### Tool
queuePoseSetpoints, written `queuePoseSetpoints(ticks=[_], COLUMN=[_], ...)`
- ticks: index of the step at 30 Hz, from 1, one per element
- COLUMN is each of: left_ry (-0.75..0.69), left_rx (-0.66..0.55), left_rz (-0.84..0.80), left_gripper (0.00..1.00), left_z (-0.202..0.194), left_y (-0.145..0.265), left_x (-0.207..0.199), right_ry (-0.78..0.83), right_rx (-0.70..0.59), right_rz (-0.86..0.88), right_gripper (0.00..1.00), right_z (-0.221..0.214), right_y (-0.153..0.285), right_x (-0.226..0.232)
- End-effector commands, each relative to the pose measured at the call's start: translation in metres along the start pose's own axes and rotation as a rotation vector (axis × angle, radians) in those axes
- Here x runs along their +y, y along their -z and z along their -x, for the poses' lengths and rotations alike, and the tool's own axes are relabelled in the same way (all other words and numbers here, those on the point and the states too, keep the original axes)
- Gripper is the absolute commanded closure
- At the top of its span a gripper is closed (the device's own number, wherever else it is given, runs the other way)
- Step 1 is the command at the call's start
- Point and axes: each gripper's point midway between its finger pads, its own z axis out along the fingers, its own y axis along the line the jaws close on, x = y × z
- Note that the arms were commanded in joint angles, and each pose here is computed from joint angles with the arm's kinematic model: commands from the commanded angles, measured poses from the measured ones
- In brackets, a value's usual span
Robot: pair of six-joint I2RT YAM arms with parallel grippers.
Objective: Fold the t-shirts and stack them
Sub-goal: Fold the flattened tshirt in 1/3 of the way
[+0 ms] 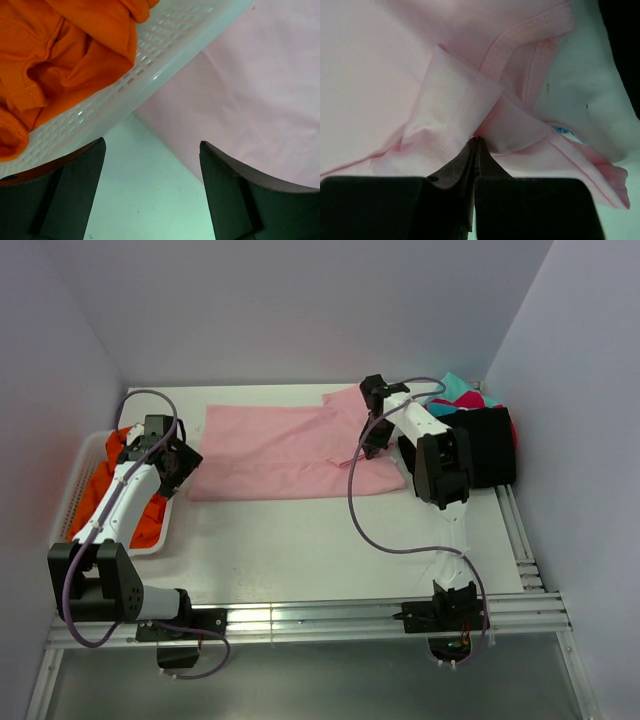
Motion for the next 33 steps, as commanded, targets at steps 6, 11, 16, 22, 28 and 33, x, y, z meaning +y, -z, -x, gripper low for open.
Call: queuePoseSetpoints(ticks=[6, 11, 16, 22, 28, 33], left_ry=[-0.038, -0.050, -0.064, -0.095, -0.091, -0.077], left_rx=[-0.015, -0.005, 0.013, 0.003, 0.019, 0.041], left_rz=[0.023, 0.026, 0.035, 0.032, -0.023, -0.037], left_gripper=[0.18, 0.18, 0.18, 0.18, 0.18, 0.19], left_z=[-0.003, -0.008, -0.013, -0.009, -0.009, -0.015], left_y=[0.004, 0.001, -0.003, -0.002, -0.007, -0.017], left_x=[0.017, 0.021, 0.024, 0.023, 0.006, 0.000], right_ry=[-0.048, -0.103, -0.138, -0.113, -0.079, -0.090], right_rx=[-0.013, -0.028, -0.052, -0.160, -0.413, -0.348], right_rz=[0.044, 0.150, 0.328, 0.623, 0.482, 0.339], right_gripper=[1.00, 1.00, 0.96, 0.20, 0.18, 1.00], right_z=[0.016, 0.036, 0.058, 0.097, 0.111, 0.078], right_y=[-0.010, 0.001, 0.022, 0.066, 0.150, 0.136], right_x=[0.020, 0.052, 0.094, 0.142, 0.079, 0.031])
